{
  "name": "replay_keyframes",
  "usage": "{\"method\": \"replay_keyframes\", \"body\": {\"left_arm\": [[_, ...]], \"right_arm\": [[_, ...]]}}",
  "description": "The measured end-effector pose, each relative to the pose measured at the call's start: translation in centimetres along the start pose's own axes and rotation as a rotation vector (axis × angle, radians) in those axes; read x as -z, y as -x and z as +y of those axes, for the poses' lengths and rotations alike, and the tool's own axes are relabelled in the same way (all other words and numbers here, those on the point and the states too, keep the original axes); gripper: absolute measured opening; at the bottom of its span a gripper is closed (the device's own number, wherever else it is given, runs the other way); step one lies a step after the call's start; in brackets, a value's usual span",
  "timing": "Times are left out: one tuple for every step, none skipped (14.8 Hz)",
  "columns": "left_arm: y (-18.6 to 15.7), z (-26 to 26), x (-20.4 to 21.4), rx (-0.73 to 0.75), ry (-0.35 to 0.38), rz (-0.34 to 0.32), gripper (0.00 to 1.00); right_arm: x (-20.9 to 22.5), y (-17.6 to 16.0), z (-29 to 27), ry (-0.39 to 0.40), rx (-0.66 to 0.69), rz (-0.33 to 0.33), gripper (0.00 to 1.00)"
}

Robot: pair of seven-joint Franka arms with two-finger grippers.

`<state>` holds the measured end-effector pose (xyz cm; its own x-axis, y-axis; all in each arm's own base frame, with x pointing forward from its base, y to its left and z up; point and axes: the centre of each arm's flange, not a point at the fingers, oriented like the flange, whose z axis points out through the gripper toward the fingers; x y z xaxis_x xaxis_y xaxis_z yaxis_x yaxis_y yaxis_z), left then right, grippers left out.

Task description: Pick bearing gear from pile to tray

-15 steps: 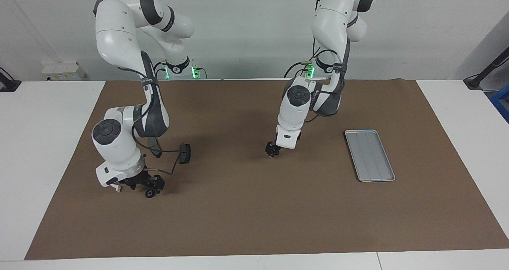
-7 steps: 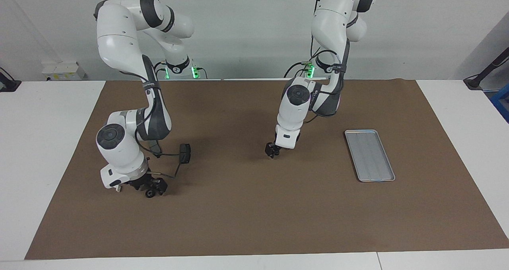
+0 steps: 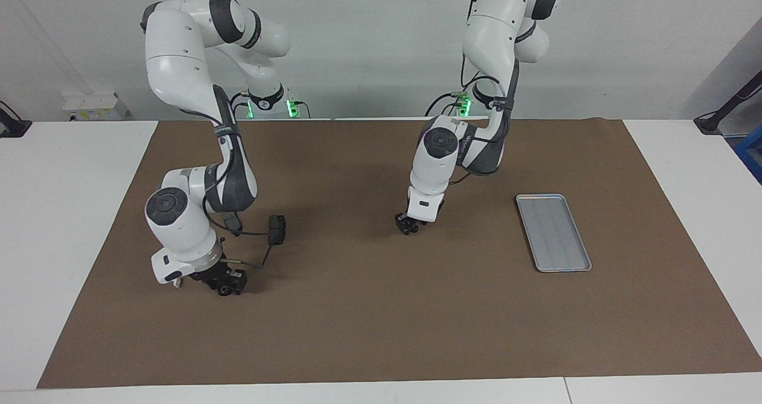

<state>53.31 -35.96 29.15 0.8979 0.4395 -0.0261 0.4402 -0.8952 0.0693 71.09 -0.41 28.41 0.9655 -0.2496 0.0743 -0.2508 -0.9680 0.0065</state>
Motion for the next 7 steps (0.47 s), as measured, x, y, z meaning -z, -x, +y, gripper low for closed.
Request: {"method": "replay_keyframes", "body": {"left_arm": [[-0.09,-0.11,0.03,0.003,-0.004,-0.002,0.55],[-0.2,-0.07,0.19,0.005,-0.001,0.001,0.44],[-0.28,-0.02,0.34,0.005,-0.001,0.001,0.32],[-0.38,0.12,0.78,0.006,-0.001,0.0,0.25],[-0.48,0.11,0.87,0.007,-0.009,-0.005,0.24],[-0.63,0.03,0.89,0.01,-0.019,-0.01,0.24],[-0.9,-0.14,0.98,0.015,-0.03,-0.015,0.24]], "right_arm": [[0.01,-0.05,0.13,0.0,-0.002,0.0,0.6],[0.07,-0.12,0.26,0.002,-0.003,0.002,0.55],[0.2,-0.23,0.38,0.002,-0.004,0.006,0.44],[0.28,-0.29,0.4,0.002,-0.005,0.008,0.34],[0.25,-0.29,0.39,0.002,-0.005,0.007,0.34],[0.25,-0.29,0.38,0.002,-0.004,0.007,0.34],[0.25,-0.29,0.38,0.002,-0.004,0.007,0.34]]}}
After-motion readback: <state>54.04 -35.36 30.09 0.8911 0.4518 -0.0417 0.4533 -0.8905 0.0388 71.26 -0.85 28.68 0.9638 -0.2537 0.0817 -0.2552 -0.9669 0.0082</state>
